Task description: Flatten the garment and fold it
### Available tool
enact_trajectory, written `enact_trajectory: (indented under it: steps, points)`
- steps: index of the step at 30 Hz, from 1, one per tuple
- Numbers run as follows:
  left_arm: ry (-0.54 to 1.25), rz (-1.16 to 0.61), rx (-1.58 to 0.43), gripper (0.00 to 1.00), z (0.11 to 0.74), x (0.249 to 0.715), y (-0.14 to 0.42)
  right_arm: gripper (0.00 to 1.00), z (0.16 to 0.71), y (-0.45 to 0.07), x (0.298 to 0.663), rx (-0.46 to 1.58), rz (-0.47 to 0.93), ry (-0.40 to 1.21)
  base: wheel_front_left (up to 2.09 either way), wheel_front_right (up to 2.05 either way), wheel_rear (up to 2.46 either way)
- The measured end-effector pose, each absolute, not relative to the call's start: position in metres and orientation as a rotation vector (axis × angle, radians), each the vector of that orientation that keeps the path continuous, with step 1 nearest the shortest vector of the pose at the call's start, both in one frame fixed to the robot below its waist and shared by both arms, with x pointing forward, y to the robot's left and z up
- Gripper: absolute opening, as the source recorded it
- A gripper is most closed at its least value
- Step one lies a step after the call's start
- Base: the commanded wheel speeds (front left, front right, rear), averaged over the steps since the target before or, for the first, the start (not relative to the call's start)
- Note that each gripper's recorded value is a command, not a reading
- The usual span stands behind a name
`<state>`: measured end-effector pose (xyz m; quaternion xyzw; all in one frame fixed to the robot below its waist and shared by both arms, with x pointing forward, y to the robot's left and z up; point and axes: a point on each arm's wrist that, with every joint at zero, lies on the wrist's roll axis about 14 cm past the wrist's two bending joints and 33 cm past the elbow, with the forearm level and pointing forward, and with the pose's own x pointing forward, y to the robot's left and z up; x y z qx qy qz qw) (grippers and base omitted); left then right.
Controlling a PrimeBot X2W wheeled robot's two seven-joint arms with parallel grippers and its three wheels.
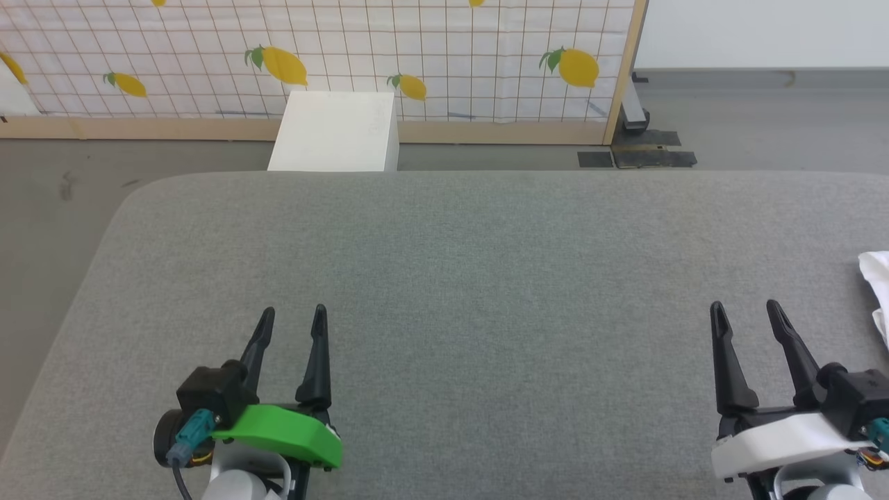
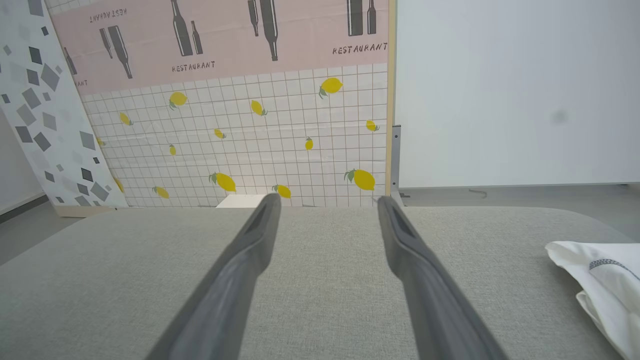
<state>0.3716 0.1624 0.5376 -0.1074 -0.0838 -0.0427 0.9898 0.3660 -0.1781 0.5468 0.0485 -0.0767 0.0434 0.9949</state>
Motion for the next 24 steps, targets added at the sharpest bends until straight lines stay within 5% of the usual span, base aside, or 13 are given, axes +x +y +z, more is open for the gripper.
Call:
enact_trajectory:
  steps: [24]
  points:
    - [-0.148,-0.096,-0.217,1.00,0.531,0.364,0.155,1.00,0.529,-0.186,0.354,0.120,0.054,-0.105,0.00,0.00,0.00]
